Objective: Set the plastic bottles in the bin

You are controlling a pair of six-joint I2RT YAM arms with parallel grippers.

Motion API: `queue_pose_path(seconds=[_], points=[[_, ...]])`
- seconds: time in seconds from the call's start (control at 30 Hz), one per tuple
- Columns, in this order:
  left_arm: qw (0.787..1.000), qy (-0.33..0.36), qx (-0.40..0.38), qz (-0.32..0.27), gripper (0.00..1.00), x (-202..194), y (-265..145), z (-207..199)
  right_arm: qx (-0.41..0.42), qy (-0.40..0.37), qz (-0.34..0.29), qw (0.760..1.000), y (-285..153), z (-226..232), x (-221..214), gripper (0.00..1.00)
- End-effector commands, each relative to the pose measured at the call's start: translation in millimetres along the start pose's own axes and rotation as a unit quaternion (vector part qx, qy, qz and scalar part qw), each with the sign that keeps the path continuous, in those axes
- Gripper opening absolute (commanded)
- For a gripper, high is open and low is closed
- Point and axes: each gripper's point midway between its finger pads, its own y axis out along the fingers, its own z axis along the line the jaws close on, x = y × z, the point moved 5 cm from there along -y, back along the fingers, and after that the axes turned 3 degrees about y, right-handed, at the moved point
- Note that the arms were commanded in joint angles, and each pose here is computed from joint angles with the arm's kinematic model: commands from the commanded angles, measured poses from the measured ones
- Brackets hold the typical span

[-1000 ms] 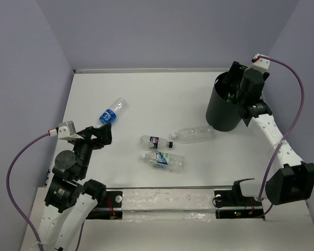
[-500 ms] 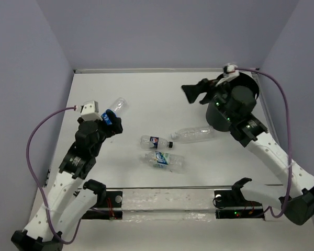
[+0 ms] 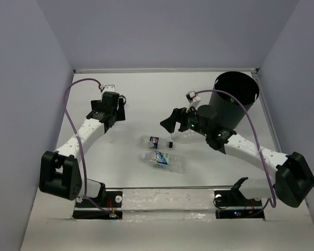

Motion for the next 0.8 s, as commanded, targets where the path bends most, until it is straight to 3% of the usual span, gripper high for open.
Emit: queue_pose_path(seconds=[0.0,0.3,0.53,0.6,0.7,0.73,0.77], points=[[0.999,0.013,0.031,-0.004,0.99,25.0,20.7,14.3,0.075,-0.009,-0.06,0.995,-16.3,36.8,23.4,0.99],[0.993,0.051,-0.009,0.105,0.99,-1.5,77.8,-5.0,0.081,-0.013,-0.055,0.995,-33.9,38.3,14.3,0.99],[0.989,0.042,-0.015,0.142,0.98,-14.2,98.2,-5.0,0.082,-0.017,-0.043,0.996,-34.4,38.7,8.6,0.99],[0.987,0.044,-0.019,0.154,0.93,-21.1,101.8,-6.0,0.081,-0.015,-0.042,0.996,-30.9,38.4,8.4,0.99],[0.985,0.044,-0.021,0.163,0.78,-26.9,103.3,-7.0,0.083,-0.013,-0.04,0.996,-26.2,39.6,9.9,0.99],[0.985,0.044,-0.018,0.163,0.66,-27.4,103.0,-6.7,0.085,-0.012,-0.04,0.995,-25.6,40.3,10.4,0.99],[0.986,0.044,-0.016,0.162,0.62,-27.2,102.9,-6.1,0.085,-0.012,-0.04,0.996,-24.6,40.3,10.4,0.99]])
